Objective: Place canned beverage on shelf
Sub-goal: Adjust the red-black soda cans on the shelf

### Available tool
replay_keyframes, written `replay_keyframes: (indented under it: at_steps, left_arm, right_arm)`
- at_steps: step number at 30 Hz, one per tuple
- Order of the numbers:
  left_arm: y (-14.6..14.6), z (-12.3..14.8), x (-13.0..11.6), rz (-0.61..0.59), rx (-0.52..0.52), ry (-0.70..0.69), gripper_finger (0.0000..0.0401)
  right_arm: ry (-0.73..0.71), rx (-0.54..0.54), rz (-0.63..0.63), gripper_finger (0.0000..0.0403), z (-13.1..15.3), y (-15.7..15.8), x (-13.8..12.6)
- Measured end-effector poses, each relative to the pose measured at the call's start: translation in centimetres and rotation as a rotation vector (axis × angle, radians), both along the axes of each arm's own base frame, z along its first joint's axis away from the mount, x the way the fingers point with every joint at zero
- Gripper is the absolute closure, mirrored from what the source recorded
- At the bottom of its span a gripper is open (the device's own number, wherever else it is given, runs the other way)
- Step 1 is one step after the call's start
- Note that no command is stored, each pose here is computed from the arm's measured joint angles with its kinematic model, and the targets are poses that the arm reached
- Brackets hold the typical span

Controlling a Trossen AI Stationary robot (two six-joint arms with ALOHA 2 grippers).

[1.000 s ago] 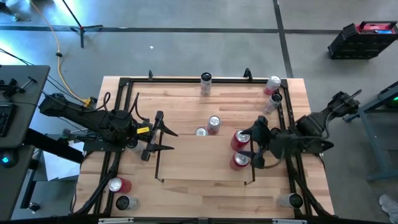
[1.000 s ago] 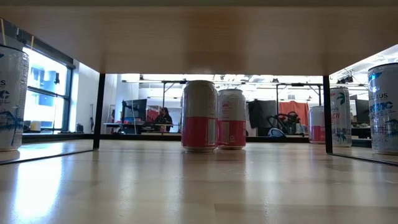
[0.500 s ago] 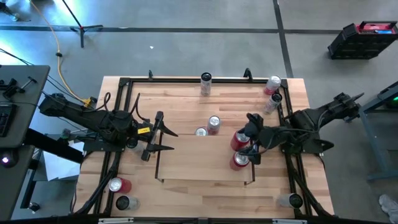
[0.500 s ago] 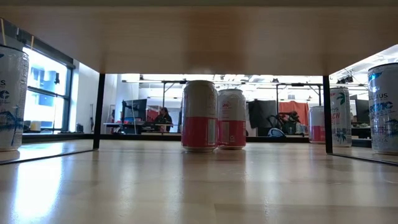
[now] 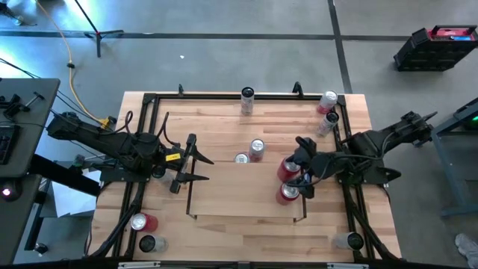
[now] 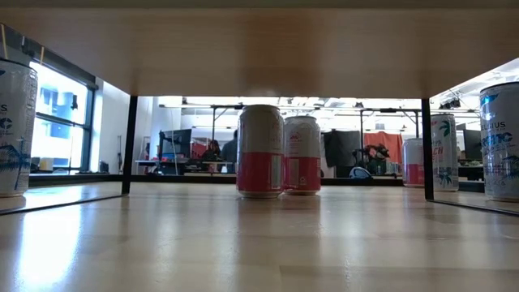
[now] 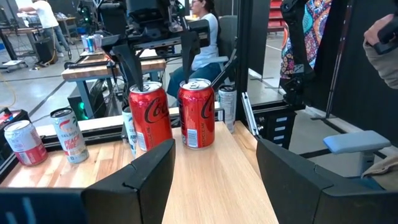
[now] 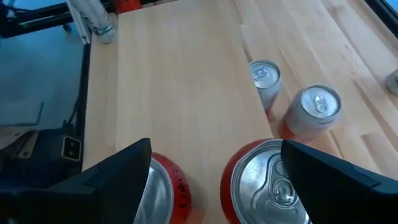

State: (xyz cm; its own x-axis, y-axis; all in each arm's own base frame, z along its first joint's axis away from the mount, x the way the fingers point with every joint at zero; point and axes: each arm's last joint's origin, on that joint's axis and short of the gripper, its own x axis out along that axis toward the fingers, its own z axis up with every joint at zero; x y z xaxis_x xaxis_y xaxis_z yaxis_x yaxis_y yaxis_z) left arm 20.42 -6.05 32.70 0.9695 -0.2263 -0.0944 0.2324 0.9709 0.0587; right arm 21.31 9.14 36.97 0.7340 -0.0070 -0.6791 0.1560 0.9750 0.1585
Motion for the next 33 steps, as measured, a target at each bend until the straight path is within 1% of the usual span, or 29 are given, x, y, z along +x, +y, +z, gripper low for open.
replay_keyframes:
  at_steps: [3,7,17,24,28,33]
  left_arm:
    - [0.0,0.0,0.0,0.0,0.0,0.0,0.0185]
    - [0.0,0.0,0.0,0.0,0.0,0.0,0.0185]
    - [0.0,0.0,0.0,0.0,0.0,0.0,0.0185]
    - [0.0,0.0,0.0,0.0,0.0,0.0,0.0185]
    - [0.0,0.01,0.0,0.0,-0.001,-0.001,0.0185]
    - [0.0,0.01,0.0,0.0,-0.001,-0.001,0.0185]
  right_arm:
    - [-0.023,-0.01,0.037,0.0059,0.14,0.14,0.22]
    - [-0.052,-0.014,0.054,0.0059,0.37,0.25,0.41]
    - [-0.056,-0.025,0.04,0.0059,0.38,0.17,0.38]
    - [-0.009,-0.034,-0.014,0.0059,-0.01,-0.1,0.01]
    - [-0.007,-0.037,-0.01,0.0059,-0.02,-0.1,0.0]
    - [-0.004,-0.016,0.012,0.0059,0.02,-0.02,-0.02]
